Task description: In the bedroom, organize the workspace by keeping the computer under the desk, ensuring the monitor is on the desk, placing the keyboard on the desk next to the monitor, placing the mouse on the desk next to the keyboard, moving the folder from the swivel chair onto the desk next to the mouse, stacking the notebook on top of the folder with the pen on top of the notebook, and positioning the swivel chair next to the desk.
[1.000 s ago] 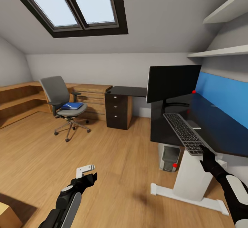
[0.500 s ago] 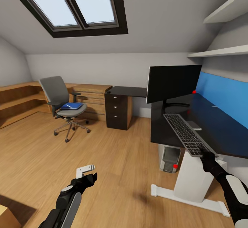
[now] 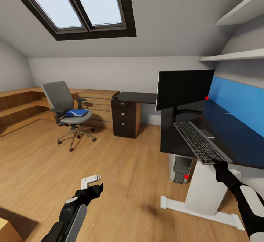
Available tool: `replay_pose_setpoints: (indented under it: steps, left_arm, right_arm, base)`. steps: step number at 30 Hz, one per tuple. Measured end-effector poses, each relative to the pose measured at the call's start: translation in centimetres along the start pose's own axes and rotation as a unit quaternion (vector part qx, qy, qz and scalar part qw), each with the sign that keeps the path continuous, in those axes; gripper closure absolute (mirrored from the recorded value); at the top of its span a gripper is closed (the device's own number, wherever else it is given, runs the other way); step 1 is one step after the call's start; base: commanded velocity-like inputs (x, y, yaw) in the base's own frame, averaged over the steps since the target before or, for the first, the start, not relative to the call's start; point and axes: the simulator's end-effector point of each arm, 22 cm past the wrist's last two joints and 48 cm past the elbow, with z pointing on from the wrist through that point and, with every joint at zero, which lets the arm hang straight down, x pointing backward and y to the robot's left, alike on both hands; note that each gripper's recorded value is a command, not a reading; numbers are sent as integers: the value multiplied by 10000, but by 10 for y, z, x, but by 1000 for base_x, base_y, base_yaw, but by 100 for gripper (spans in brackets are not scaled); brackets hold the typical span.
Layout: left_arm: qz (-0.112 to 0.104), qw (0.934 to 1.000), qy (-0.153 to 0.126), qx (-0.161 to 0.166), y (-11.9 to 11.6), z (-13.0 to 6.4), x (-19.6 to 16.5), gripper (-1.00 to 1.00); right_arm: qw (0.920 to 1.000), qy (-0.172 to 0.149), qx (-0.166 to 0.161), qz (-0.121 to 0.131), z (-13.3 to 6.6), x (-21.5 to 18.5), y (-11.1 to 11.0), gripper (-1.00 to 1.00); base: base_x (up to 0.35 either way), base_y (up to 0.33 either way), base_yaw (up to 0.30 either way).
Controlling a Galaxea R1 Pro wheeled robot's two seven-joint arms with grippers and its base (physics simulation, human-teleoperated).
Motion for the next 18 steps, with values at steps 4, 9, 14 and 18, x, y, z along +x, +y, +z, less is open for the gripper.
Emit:
replay_pose_setpoints:
  steps: [4, 9, 14, 18]
  left_arm:
    - [0, 10000, -1, -6, -1, -4, -7, -100]
    - [-3, 10000, 3, 2, -4, -9, -16, -100]
    - [-4, 10000, 3, 3, -4, -10, -17, -100]
    - [-6, 10000, -2, 14, -5, -10, -18, -100]
  right_arm:
    - [9997, -30, -253, -68, -2, -2, 32, 100]
    - [9980, -31, -617, -117, -8, 4, 76, 100]
    - [9968, -73, -601, -526, -9, 5, 79, 100]
    - [9965, -81, -596, -572, -9, 5, 81, 100]
  base:
    - [0, 0, 0]
    - [0, 0, 0]
    - [0, 0, 0]
    - [0, 0, 0]
